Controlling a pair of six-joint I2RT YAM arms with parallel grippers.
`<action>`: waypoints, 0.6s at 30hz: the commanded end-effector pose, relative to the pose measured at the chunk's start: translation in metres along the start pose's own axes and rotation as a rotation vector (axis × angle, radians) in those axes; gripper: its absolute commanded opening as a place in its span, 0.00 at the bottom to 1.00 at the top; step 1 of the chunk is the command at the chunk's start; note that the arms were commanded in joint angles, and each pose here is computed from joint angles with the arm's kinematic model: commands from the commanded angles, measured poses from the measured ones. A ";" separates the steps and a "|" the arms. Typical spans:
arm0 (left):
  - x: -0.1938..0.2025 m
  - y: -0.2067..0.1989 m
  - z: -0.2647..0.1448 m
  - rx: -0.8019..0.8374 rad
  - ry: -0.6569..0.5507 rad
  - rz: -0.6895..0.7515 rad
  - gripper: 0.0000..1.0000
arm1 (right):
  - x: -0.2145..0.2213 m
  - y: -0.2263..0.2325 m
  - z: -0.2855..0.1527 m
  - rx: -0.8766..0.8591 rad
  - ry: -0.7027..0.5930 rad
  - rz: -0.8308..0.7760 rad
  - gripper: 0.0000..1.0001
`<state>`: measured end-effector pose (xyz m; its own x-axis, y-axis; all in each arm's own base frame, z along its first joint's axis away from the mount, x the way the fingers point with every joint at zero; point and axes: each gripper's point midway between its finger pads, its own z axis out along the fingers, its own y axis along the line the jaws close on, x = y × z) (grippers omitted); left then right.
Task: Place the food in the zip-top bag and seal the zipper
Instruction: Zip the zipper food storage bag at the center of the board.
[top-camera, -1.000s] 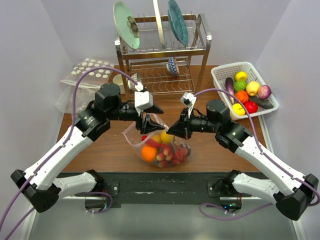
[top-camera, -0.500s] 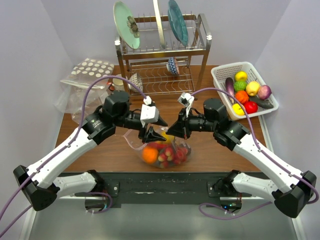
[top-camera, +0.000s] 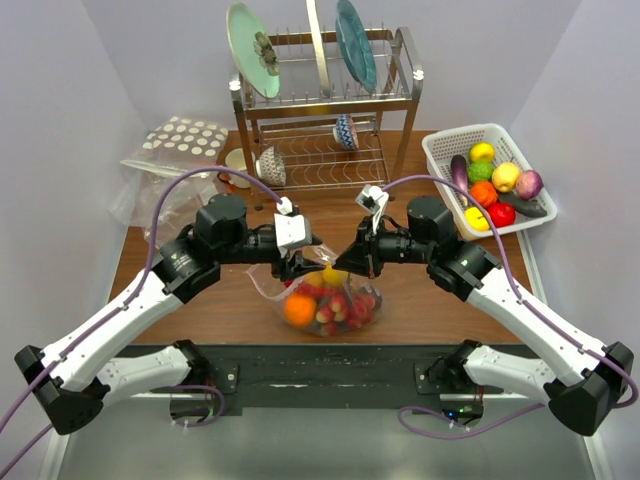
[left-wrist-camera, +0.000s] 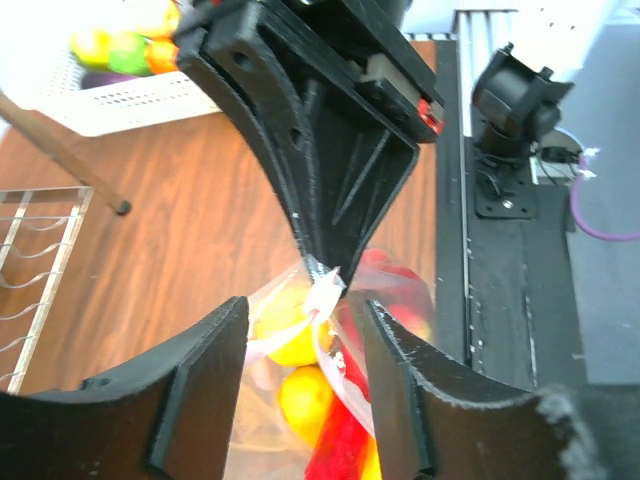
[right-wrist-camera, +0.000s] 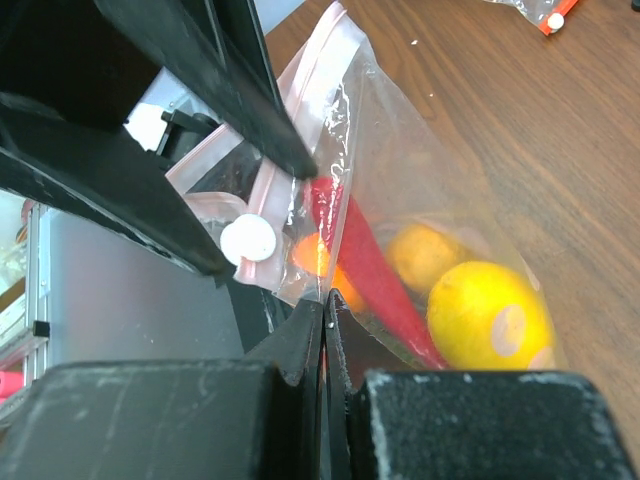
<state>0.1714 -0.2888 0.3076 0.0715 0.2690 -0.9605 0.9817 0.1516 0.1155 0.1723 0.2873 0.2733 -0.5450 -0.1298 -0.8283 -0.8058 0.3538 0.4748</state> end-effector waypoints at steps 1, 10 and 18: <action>-0.003 0.013 0.001 -0.076 -0.011 0.013 0.57 | -0.025 0.014 -0.010 -0.027 -0.071 -0.057 0.00; 0.007 0.014 0.003 -0.077 0.011 0.001 0.60 | -0.028 0.012 -0.015 -0.007 -0.089 -0.059 0.00; 0.019 0.013 0.010 -0.058 0.049 -0.017 0.08 | -0.027 0.006 -0.014 0.008 -0.094 -0.060 0.00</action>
<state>0.1839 -0.2878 0.2899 0.0402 0.3055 -0.9514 0.9710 0.2124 0.1092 0.1747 0.2812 0.2777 -0.5360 -0.1135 -0.8365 -0.8046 0.3686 0.4656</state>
